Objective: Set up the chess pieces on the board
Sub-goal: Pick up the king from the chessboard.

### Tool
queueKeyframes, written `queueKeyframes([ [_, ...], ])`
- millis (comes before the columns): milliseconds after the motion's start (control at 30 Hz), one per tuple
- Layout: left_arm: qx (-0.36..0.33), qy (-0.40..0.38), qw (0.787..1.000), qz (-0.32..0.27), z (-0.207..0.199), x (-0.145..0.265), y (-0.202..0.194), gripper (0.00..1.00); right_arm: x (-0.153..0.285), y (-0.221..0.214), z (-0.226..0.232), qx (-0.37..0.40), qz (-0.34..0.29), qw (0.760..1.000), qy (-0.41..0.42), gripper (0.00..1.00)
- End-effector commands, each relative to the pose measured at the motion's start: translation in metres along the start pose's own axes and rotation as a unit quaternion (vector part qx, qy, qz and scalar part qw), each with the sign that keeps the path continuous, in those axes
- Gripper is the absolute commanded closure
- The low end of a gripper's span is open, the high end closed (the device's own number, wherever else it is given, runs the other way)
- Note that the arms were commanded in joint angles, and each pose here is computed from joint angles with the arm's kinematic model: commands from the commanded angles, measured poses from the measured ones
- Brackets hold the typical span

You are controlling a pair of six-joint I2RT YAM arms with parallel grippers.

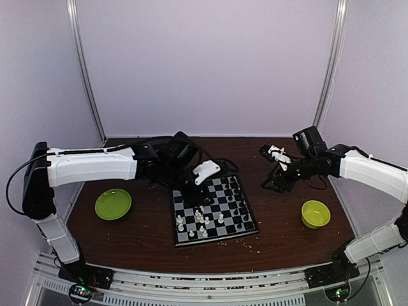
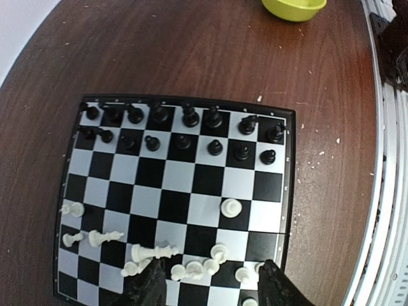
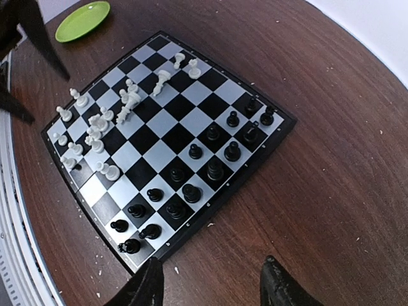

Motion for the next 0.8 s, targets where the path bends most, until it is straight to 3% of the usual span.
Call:
queueKeyframes([
  [0, -0.053, -0.012, 0.997, 0.062, -0.013, -0.022, -0.001, 0.49, 0.015, 0.008, -0.019, -0.023, -0.065, 0.997, -0.019, 0.48],
  [400, -0.071, -0.005, 0.992, 0.106, -0.015, -0.078, 0.000, 0.47, 0.015, -0.001, -0.029, -0.036, -0.062, 0.997, -0.011, 0.48],
  [767, -0.076, -0.015, 0.990, 0.115, -0.014, -0.102, 0.001, 0.59, 0.010, -0.004, -0.031, -0.041, -0.052, 0.998, 0.003, 0.49],
])
Point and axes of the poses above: each gripper's point midway between its finger pads, its own x axis back along the fingers, its own z axis along the line the jaws close on, y = z × x, the point moved 10 cm from there along x, back along the fingers, and after that the axes turned 11 degrees about x, right-handed, at the moved point
